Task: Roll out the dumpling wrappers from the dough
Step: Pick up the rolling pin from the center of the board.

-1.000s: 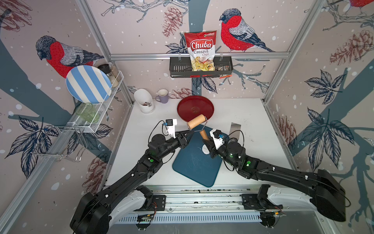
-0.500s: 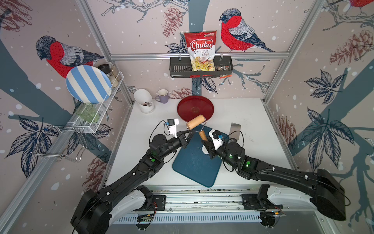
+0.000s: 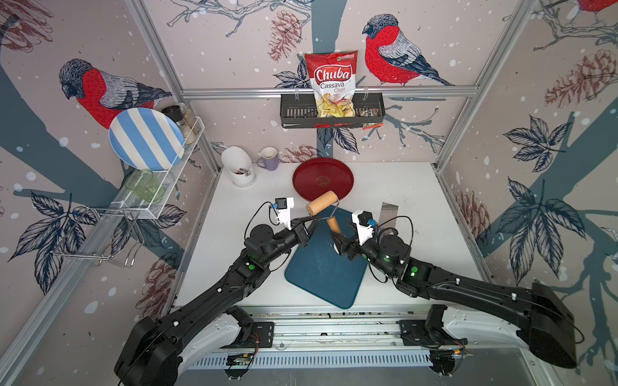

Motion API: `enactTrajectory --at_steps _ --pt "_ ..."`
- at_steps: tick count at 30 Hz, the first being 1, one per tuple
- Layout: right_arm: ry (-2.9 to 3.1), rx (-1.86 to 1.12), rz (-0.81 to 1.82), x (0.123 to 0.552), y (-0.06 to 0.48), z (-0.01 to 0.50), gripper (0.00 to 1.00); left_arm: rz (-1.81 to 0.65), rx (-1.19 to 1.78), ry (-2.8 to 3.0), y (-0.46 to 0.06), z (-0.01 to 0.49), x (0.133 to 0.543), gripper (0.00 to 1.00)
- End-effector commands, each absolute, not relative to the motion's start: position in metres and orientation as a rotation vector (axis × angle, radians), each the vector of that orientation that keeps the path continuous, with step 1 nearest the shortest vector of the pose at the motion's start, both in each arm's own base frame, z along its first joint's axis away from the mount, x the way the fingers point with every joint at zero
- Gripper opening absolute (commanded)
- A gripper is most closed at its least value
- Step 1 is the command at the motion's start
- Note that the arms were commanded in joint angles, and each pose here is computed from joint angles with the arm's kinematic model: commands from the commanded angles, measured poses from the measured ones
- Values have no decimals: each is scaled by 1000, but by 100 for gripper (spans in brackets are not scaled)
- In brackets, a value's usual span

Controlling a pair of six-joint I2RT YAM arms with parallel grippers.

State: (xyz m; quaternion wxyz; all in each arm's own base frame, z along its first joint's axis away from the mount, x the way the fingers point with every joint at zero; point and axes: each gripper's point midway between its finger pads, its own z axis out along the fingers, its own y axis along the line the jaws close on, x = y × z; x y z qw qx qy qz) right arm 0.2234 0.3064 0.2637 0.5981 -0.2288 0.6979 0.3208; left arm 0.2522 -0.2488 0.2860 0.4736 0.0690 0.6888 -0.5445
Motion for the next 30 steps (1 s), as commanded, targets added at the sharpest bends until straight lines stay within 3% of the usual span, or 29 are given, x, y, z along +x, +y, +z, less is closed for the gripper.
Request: enactTrajectory --at_steps 1,8,17,30 --pt "1611 -353 847 229 290 284 76 -1324 213 1555 -244 310 246 0" --pt "1617 -74 1120 239 257 310 65 -1276 313 1424 -234 320 226 0" --pt "1637 -194 1293 226 291 322 58 -1258 388 1351 -231 332 212 0" --pt "1630 -270 1414 219 327 330 38 -1269 443 1318 -235 334 205 0"
